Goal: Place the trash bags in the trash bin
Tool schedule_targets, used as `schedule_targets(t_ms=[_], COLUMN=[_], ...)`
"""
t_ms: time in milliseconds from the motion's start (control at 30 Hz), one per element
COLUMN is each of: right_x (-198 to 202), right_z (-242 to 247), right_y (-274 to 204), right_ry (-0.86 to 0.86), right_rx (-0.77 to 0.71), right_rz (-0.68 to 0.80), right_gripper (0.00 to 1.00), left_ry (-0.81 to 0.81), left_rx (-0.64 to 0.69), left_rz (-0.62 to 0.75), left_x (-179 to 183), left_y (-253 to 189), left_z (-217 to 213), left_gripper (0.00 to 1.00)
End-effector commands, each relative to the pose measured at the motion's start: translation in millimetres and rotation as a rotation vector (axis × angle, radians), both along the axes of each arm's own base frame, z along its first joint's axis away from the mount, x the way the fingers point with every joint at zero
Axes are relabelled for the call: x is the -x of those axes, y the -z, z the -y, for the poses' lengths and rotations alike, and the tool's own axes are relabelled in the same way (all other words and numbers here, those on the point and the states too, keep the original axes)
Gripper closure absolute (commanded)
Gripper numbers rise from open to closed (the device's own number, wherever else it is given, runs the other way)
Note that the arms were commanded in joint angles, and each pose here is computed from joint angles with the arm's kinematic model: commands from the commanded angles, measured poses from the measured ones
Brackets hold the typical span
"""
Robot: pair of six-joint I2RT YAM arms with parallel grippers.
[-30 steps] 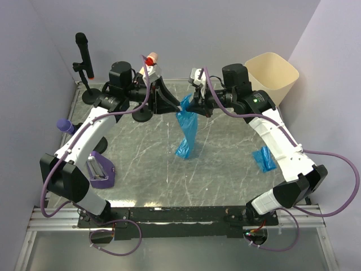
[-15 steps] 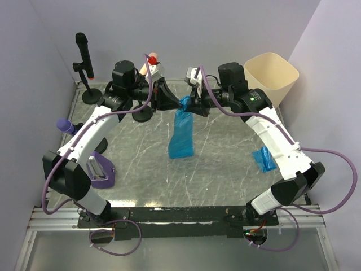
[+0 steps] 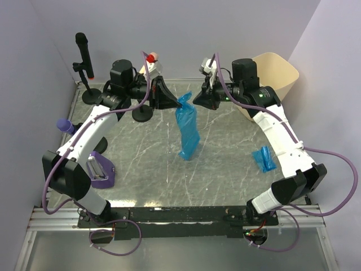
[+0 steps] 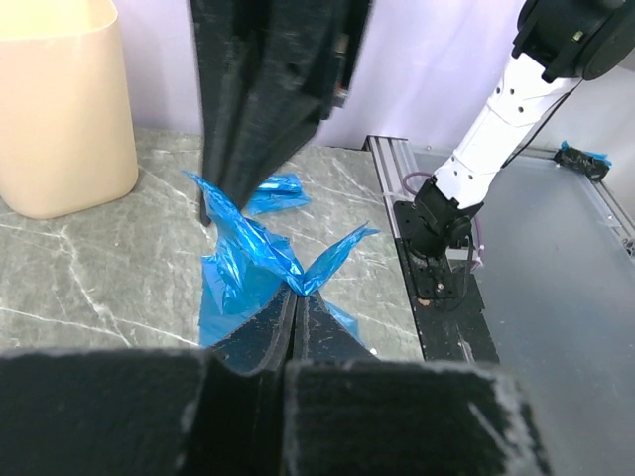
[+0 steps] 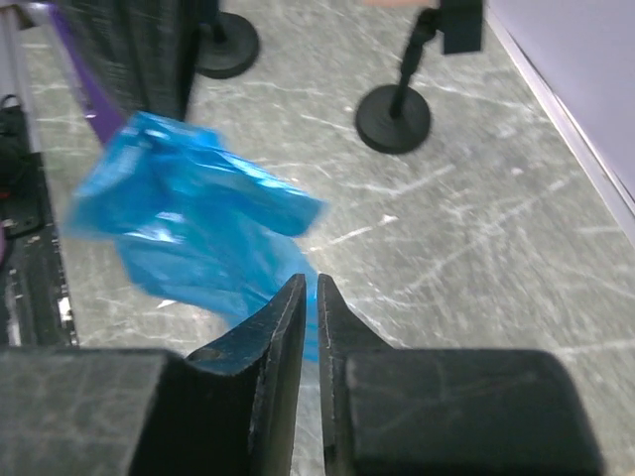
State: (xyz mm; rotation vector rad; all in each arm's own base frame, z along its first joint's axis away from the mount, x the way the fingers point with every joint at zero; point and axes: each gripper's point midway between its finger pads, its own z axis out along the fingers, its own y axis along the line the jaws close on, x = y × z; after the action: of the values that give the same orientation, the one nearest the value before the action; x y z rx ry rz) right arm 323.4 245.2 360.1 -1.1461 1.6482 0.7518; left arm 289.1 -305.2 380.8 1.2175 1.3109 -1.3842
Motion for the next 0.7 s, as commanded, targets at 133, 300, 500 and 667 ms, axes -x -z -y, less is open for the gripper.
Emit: schedule_targets(t_ms=[133,300,500,667], right_x=[43.1,36.9,30.7,53.0], right_z=[-22.8,-28.2,-26.5,-14.8], right_y=[-41.2,-43.3,-48.7,-47.9], right_ry=[-0.184,-0.179,-0.143,-0.177], right_rx=[-0.097,-0.098,-0.068,-0.03], right_rz=[0.082,0.088,0.118,0.155], right_gripper=[0.73,0.64,0.62,0.62], left_ry=[0.013,0.021,-0.002,-0.014], left_rx=[0.021,0.017,0.013,0.011], left_rz=[0.005,-0.003,0.006,0.008], left_x=[-0.5,0.2,-2.8,-3.5], left_y=[-11.8,-10.9,-11.2,-11.3], left_z=[1.1,2.3,2.1,1.1], left_gripper=[0.99,0.99,0.99,0.99])
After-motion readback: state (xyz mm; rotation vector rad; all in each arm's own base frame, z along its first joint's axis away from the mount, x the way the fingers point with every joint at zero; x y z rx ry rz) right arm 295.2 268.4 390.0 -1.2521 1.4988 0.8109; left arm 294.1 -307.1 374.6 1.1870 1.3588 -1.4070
